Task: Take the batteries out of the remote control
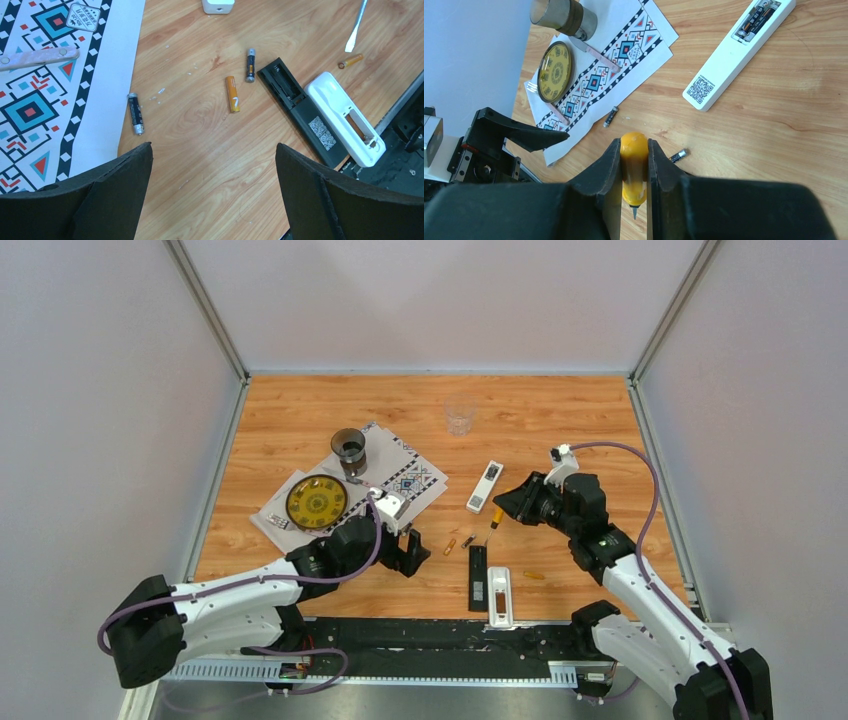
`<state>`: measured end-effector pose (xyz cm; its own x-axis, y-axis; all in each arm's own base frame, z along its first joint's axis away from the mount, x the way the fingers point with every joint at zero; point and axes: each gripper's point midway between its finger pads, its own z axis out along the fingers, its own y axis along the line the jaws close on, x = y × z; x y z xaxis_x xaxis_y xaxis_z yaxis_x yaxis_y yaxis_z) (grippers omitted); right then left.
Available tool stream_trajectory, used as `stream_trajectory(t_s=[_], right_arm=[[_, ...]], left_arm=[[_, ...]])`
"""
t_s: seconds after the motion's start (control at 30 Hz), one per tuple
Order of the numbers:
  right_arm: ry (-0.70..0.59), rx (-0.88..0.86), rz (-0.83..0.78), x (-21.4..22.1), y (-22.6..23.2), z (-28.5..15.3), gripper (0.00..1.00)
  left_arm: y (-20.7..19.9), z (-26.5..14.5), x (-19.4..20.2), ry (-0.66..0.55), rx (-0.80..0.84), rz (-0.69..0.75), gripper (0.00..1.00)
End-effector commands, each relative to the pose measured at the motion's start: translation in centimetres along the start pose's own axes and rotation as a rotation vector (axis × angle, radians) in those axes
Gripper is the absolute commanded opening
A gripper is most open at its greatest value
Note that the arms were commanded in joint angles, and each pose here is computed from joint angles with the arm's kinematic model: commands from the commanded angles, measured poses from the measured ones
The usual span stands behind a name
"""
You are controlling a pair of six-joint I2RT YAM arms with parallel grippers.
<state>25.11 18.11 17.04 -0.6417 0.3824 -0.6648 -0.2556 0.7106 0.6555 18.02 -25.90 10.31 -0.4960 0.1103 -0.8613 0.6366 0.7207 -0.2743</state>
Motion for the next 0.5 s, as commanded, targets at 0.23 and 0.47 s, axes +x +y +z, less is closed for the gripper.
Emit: stream_trajectory(t_s=[0.23, 0.47], right_arm=[[-0.089, 0.006, -0.047, -2.6, 0.9, -1.5, 0.0], [-0.17, 0.066, -0.064, -4.1, 0.4, -3.8, 0.0]], left_arm=[[0.0, 3.9, -1.8, 0.17, -0.091, 0.097, 0.98], [-2.0, 8.5, -4.9, 0.27, -0.082, 0.144, 0.96]])
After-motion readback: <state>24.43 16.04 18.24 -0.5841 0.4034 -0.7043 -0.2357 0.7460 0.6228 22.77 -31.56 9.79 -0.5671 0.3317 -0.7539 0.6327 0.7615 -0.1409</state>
